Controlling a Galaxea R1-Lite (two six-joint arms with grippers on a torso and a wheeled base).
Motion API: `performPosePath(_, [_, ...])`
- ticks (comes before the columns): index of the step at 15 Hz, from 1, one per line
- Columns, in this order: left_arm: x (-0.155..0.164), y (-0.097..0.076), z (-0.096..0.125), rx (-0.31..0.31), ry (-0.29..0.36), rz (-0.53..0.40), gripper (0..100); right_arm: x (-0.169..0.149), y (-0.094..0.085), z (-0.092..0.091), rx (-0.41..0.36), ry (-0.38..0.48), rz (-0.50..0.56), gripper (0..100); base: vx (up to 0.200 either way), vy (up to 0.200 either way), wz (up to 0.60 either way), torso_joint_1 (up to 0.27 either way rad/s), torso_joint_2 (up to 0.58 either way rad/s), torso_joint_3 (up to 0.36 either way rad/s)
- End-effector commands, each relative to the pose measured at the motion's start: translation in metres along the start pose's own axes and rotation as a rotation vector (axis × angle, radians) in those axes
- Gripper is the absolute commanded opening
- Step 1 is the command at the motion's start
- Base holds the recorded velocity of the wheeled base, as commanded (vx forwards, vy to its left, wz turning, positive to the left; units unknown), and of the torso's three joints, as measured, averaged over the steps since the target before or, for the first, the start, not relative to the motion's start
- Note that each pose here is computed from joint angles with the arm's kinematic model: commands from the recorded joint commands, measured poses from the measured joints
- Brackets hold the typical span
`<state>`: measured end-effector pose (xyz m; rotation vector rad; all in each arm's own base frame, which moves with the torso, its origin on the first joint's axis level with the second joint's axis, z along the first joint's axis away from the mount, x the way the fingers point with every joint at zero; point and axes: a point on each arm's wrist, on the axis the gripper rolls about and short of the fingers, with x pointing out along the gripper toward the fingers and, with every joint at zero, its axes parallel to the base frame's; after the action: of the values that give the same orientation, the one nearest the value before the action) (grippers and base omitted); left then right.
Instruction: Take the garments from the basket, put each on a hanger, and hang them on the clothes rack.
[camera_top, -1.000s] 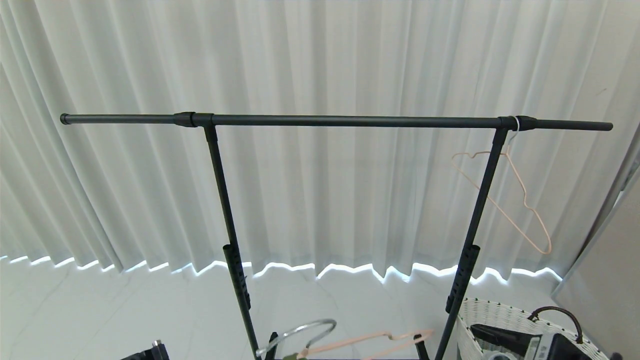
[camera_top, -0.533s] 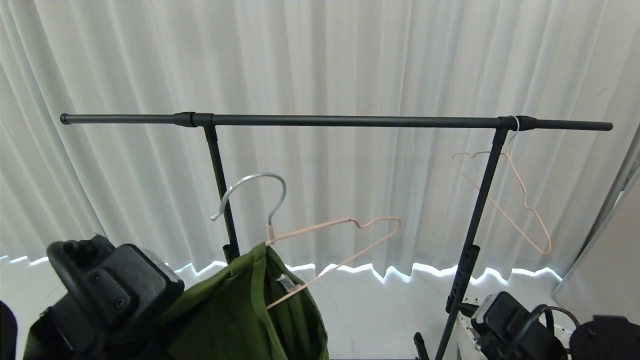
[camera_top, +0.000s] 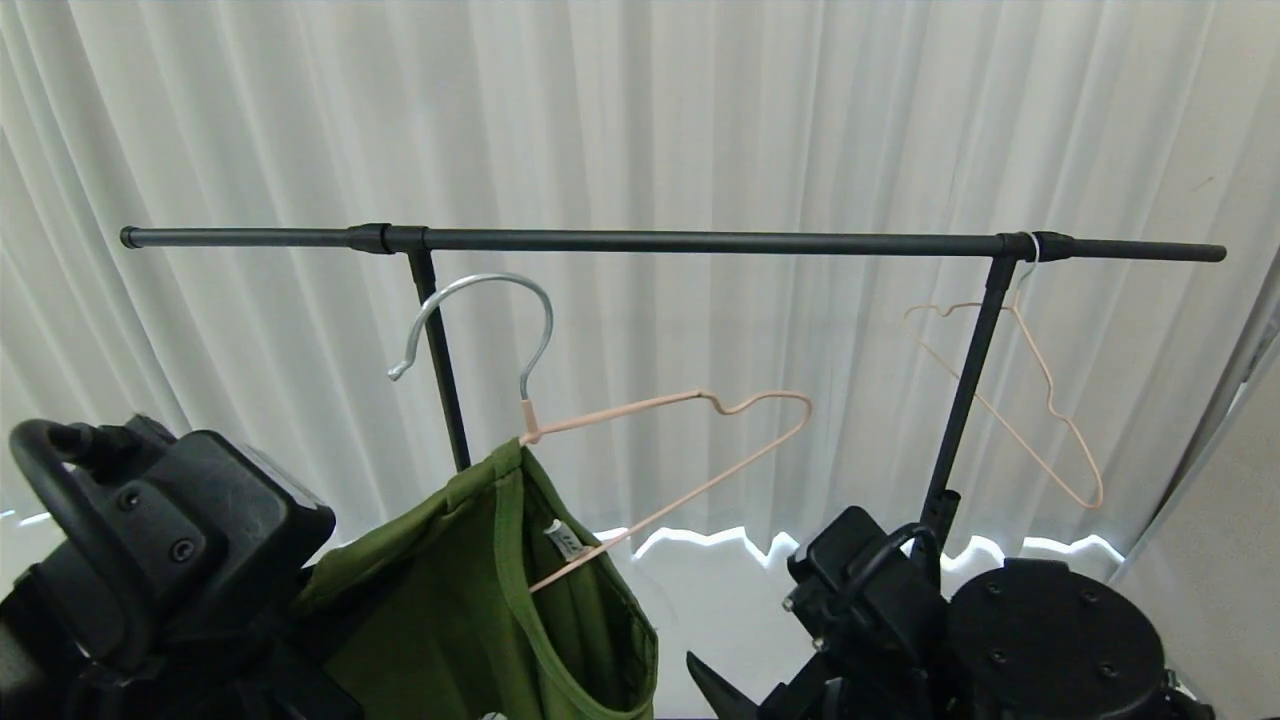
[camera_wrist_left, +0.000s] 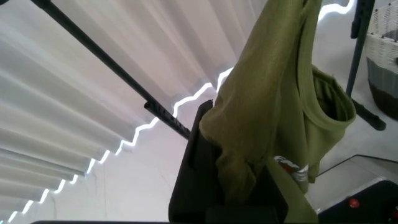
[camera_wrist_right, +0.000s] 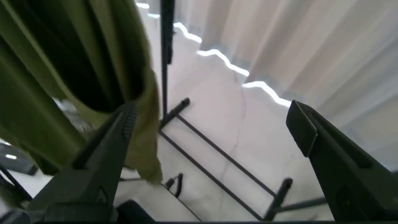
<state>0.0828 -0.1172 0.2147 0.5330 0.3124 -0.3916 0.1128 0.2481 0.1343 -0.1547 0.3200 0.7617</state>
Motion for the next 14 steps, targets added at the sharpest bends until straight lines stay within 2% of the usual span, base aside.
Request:
performPosePath(1, [0.000, 0.000, 0.001, -0.001, -0.003, 0.000, 0, 0.015, 0.013, 0.000, -0.011, 0.008, 0.018, 100, 0.000, 0.000, 0.00, 0.000, 0.00, 0.000])
performPosePath(5, [-0.004, -0.003, 0.003, 0.011, -0.024, -0.027, 0, 0.032, 0.018, -0.004, -0.018, 0.030, 0.006, 100, 0.000, 0.000, 0.00, 0.000, 0.00, 0.000])
performPosePath(10, [-0.005, -0.005, 0.004, 0.016, -0.031, -0.039, 0, 0.036, 0.018, -0.012, -0.030, 0.057, -0.005, 100, 0.000, 0.000, 0.00, 0.000, 0.00, 0.000])
performPosePath(14, [-0.007, -0.003, 0.004, 0.006, -0.039, -0.038, 0, 0.030, 0.007, -0.032, -0.061, 0.123, -0.071, 100, 0.000, 0.000, 0.00, 0.000, 0.00, 0.000])
